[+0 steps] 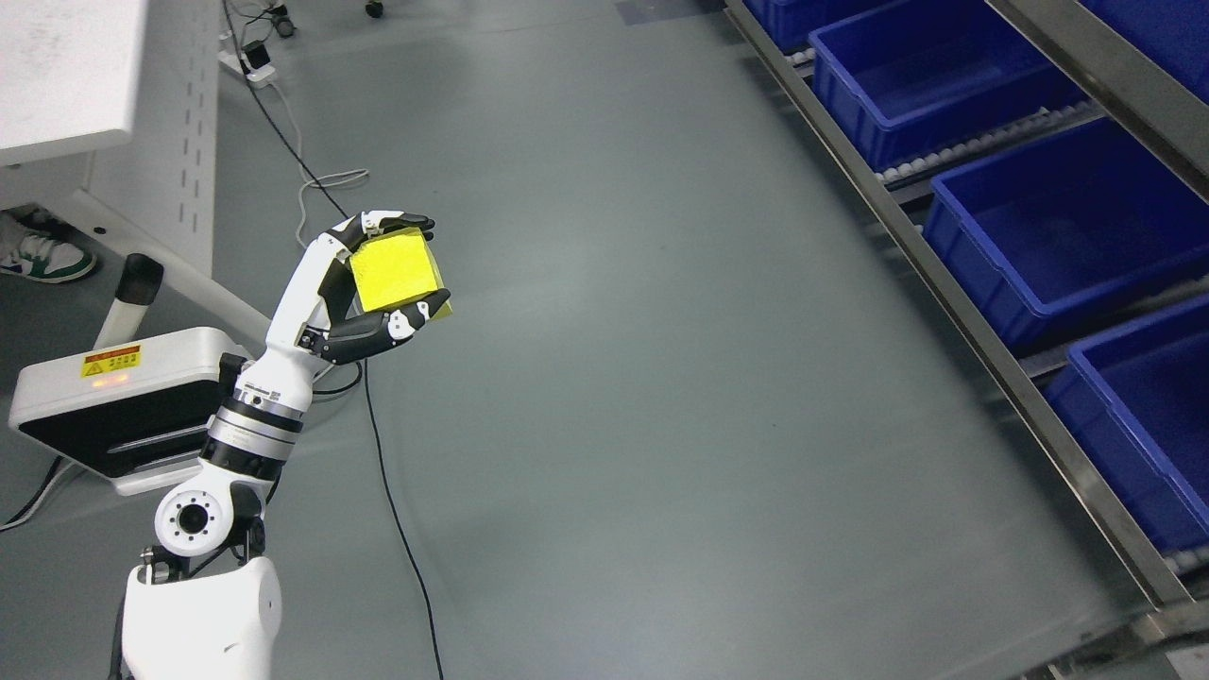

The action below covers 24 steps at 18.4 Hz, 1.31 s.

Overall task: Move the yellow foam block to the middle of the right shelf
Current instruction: 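Hold the cube raised in the left hand while turning toward the shelves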

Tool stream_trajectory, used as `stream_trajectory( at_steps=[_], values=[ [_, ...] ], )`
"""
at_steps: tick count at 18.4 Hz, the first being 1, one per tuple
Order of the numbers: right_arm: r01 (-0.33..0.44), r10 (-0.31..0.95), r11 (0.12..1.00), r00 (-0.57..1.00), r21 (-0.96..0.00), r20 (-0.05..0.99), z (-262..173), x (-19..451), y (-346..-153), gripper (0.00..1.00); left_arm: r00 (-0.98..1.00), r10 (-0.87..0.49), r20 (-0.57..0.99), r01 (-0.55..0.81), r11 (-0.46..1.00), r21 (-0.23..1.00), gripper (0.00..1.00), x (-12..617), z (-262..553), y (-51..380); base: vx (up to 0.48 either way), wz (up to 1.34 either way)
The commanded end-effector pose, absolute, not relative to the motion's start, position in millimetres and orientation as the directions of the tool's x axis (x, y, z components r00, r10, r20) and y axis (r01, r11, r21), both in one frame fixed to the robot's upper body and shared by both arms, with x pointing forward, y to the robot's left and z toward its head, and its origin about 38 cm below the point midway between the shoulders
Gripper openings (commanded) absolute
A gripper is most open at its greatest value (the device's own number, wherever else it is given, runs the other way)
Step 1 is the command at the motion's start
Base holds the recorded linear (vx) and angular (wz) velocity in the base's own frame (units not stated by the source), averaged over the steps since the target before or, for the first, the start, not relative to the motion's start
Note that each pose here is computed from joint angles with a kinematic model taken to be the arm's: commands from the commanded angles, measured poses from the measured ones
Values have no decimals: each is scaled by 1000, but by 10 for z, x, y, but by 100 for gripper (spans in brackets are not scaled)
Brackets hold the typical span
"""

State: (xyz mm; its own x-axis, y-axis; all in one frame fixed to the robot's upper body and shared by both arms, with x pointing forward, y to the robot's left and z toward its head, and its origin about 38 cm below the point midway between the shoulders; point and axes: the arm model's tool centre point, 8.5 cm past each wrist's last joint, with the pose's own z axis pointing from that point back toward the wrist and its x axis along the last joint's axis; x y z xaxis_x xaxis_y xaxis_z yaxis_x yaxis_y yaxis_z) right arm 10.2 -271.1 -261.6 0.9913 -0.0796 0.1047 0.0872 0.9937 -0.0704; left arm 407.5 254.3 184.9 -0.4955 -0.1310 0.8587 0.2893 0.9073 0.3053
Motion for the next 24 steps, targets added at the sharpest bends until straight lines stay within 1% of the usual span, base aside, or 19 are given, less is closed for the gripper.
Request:
stream_trajectory(
  at_steps=[1, 7, 17, 24],
  values=[
    [87, -76, 993, 989, -86, 125, -2605, 181, -2827, 100, -496, -125, 859, 280, 914, 295, 39, 4069, 1860, 2640, 181, 514],
    [87, -76, 993, 989, -86, 125, -2605, 181, -2827, 100, -495, -125, 860, 280, 914, 294, 39, 4074, 1860, 2640, 239, 263],
    [88, -77, 992, 989, -86, 126, -2605, 181, -2827, 100, -494, -122, 861, 289, 911, 295, 39, 4077, 1856, 2608, 312, -236],
    [87, -76, 993, 989, -86, 125, -2605, 181, -2827, 100, -512, -112, 852, 313, 899, 306, 39, 4127, 1932, 2488, 387, -56]
  ],
)
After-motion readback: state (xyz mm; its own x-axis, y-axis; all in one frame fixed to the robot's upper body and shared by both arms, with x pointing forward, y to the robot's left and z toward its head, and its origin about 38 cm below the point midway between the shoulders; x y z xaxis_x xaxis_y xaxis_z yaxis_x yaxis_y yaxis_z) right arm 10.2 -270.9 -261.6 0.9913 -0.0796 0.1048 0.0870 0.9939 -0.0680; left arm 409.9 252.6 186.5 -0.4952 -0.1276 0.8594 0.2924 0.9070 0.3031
